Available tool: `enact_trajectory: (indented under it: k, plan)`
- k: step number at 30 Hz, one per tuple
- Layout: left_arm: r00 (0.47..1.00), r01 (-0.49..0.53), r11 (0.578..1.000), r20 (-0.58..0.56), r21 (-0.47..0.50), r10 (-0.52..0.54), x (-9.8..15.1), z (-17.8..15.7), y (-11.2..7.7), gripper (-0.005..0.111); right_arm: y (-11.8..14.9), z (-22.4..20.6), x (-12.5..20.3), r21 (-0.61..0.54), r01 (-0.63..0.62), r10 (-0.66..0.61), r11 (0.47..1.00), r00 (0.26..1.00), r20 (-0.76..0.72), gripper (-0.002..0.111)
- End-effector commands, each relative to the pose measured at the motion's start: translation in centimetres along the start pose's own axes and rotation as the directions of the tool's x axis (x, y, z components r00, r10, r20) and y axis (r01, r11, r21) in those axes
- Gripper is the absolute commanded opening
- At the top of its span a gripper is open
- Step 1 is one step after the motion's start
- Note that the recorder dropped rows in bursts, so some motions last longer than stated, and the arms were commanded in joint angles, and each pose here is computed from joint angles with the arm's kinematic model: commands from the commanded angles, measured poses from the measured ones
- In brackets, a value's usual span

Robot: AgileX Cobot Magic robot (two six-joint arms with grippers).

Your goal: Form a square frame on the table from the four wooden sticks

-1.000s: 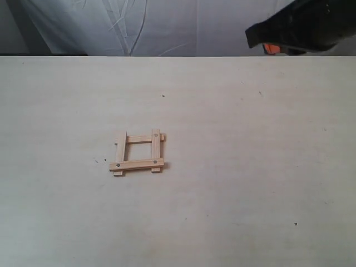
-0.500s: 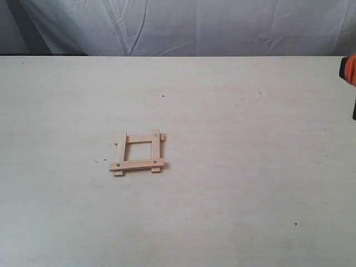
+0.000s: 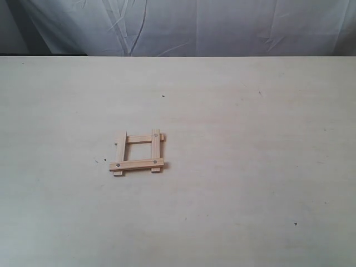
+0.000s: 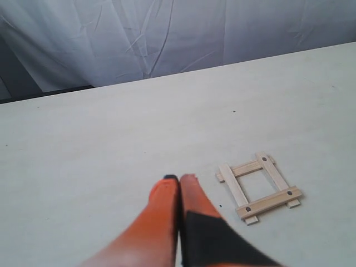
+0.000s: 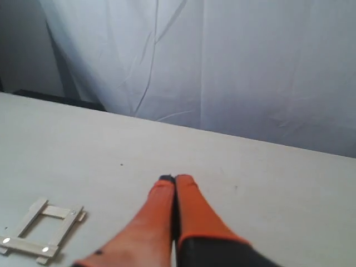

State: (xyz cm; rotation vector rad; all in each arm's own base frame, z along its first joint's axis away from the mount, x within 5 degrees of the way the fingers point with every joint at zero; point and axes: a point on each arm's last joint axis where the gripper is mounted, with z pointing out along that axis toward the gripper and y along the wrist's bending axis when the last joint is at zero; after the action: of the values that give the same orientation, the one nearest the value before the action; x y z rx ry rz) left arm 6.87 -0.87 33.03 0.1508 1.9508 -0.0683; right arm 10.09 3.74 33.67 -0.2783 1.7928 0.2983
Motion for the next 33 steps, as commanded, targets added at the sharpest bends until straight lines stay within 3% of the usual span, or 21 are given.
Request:
enact_trajectory:
  k: [1,17,33]
  plan:
    - [1.0,-0.003,1.0,0.006,-0.006,0.003,0.1,0.0,0.0,0.0,-0.9,-0.7,1.8,0.088,-0.003,-0.003,0.996,0.998,0.07,-0.001]
    - [1.0,-0.003,1.0,0.005,-0.006,0.003,0.1,0.0,0.0,0.0,-3.1,-1.6,15.5,0.379,-0.076,0.064,0.922,0.997,0.043,-0.001]
    - [1.0,-0.003,1.0,0.005,-0.006,0.003,0.1,0.0,0.0,0.0,-3.1,-2.1,16.1,0.404,-0.051,0.049,0.913,0.999,0.016,-0.001]
